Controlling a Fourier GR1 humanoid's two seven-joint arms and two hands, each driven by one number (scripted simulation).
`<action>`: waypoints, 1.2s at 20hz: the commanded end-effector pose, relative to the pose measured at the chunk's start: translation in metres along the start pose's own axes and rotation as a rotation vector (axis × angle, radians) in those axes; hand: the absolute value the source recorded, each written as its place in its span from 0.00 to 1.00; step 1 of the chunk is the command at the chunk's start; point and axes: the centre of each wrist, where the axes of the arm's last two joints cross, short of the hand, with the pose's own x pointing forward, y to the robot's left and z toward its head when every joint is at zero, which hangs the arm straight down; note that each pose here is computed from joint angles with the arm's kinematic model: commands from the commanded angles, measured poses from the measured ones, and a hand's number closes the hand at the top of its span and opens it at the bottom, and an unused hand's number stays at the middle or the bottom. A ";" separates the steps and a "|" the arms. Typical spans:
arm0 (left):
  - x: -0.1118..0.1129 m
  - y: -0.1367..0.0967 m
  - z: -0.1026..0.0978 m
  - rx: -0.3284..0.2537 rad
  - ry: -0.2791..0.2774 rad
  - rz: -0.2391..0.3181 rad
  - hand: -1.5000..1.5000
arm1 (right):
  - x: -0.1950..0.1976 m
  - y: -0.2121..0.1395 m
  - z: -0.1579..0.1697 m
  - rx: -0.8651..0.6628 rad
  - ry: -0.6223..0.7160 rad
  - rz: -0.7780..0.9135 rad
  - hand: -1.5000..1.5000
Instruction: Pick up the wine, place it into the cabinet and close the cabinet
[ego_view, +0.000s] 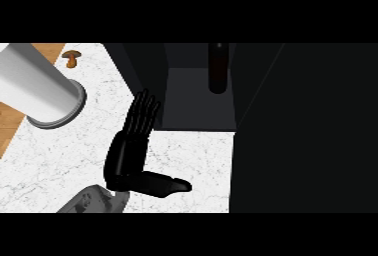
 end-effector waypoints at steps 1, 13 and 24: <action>0.037 0.003 0.032 0.011 -0.007 0.021 0.00 | -0.001 -0.017 0.007 0.019 0.001 0.019 0.00; 0.073 0.023 0.075 0.127 -0.067 -0.061 0.00 | 0.012 0.009 0.012 0.432 0.093 0.143 1.00; 0.111 0.079 0.126 0.201 -0.092 -0.086 0.00 | 0.033 0.074 0.021 0.542 0.109 -0.044 1.00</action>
